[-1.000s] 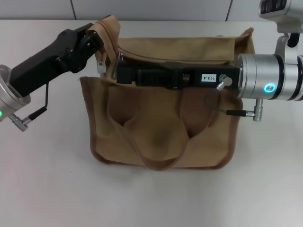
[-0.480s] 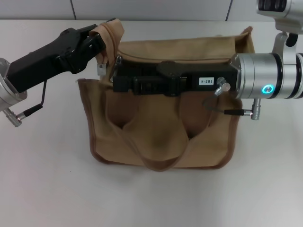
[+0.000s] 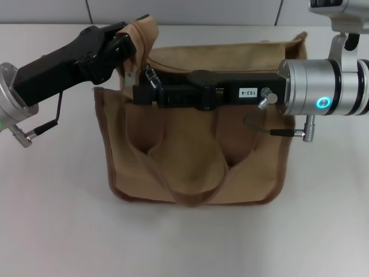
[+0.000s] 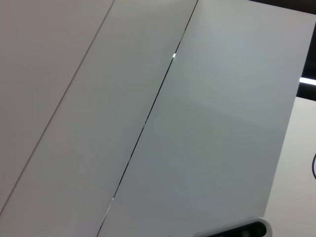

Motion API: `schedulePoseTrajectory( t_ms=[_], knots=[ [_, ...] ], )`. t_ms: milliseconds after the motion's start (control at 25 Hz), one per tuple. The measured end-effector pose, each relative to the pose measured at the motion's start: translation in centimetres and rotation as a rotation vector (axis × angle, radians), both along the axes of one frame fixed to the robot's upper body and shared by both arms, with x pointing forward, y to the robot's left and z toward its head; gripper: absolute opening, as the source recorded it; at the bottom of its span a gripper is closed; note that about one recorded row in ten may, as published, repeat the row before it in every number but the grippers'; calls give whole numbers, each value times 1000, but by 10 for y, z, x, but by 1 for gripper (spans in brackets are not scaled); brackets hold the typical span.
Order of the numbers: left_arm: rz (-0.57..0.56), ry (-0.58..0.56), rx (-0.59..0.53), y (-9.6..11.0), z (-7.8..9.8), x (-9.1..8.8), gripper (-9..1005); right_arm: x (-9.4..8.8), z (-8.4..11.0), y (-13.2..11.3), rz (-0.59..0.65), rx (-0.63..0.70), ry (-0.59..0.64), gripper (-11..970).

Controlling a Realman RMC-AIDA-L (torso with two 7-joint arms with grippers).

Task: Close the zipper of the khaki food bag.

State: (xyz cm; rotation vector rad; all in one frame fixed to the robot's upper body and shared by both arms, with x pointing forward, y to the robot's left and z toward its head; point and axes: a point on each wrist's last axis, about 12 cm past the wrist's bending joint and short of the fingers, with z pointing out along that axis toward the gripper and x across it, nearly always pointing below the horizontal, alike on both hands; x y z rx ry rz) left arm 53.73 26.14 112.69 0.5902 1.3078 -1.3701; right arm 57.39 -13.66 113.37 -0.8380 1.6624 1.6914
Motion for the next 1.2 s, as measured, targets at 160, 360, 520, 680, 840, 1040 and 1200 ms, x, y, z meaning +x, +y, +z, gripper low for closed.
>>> schedulePoseTrajectory(
  t_ms=[160,360,520,680,840,1040,1200],
  knots=[
    [3,1,3,-3,0,2,18,2,-1,0,-21,-1,-7,730],
    [7,-1,2,-3,0,3,18,3,-3,-2,-45,-7,-5,697],
    [8,0,2,-3,0,3,18,3,-3,-2,-44,-10,-11,663],
    [9,-1,2,-3,0,3,18,2,-4,-4,-51,-1,-57,630],
    [12,-1,1,-2,0,3,18,2,-4,-5,-62,11,-58,518],
    [13,-1,0,-2,-1,2,18,3,-4,-5,-68,8,-56,327],
    [9,-2,-1,-2,0,2,17,3,-4,-5,-68,7,-54,230]
  ],
)
